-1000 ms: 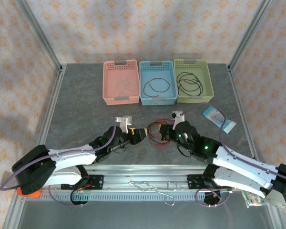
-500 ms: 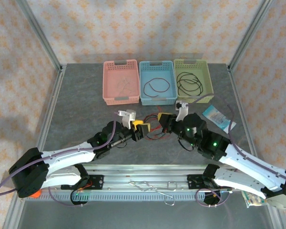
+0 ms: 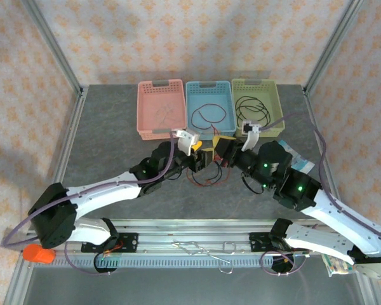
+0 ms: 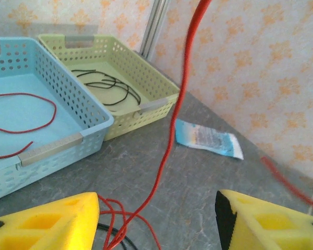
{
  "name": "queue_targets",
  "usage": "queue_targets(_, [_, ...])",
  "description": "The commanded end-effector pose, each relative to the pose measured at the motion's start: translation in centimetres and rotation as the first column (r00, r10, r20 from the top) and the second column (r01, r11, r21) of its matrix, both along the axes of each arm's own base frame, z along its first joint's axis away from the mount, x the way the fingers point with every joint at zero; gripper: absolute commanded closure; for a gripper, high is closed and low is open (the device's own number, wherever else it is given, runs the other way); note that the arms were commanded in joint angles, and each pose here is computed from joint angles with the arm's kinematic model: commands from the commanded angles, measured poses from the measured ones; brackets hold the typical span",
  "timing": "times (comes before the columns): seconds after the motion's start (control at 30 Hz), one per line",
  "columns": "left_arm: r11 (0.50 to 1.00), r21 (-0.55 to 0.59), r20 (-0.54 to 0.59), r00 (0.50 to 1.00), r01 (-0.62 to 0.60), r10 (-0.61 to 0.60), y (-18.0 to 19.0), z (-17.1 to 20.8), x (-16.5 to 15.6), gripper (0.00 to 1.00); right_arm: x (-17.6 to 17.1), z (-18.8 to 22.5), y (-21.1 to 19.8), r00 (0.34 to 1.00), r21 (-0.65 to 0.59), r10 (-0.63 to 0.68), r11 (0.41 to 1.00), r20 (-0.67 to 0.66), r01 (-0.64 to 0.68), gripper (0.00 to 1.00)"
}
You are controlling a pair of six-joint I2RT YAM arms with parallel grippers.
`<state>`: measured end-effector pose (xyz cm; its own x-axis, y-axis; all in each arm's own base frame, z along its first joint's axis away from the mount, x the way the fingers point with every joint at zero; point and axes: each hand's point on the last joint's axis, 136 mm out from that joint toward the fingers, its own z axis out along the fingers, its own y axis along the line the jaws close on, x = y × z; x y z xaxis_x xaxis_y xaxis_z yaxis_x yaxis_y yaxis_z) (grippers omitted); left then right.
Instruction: Untangle the cables
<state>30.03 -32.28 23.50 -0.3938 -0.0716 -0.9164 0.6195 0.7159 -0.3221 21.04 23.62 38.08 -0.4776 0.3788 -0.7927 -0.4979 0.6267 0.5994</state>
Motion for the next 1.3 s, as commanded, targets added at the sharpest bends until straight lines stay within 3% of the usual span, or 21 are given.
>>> queue_targets(0.0, [0.998,0.049,0.015,1.0,-0.028,0.028,-0.2,-0.3,1.4,0.37,-0.3,3.1,-0.4,0.998,0.023,0.006,1.0,0.065,-0.008,1.0])
queue_targets(0.27, [0.994,0.109,-0.065,0.998,-0.004,0.011,-1.6,-5.4,2.2,0.36,-0.7,6.3,-0.4,0.993,0.064,0.024,0.997,0.116,-0.031,1.0])
queue_targets(0.47, [0.981,0.18,-0.105,0.99,-0.073,0.093,-0.7,-9.1,3.2,0.41,-1.3,8.5,-0.7,0.988,0.094,0.035,0.994,0.15,-0.05,1.0])
queue_targets(0.83, [0.967,0.238,-0.188,0.972,-0.091,0.137,-0.2,-14.3,2.9,0.43,-2.4,13.4,-2.4,0.97,0.129,0.018,0.99,0.241,-0.05,1.0])
queue_targets(1.1, [0.982,0.159,-0.177,0.975,-0.107,0.135,0.6,-11.5,1.6,0.43,-0.2,12.2,-3.0,0.973,0.07,-0.098,0.994,0.209,0.086,1.0])
queue_targets(1.27, [0.985,0.05,-0.149,0.974,-0.165,0.17,2.8,-8.1,0.3,0.43,3.3,9.3,-4.4,0.942,-0.034,-0.302,0.95,0.15,0.31,1.0])
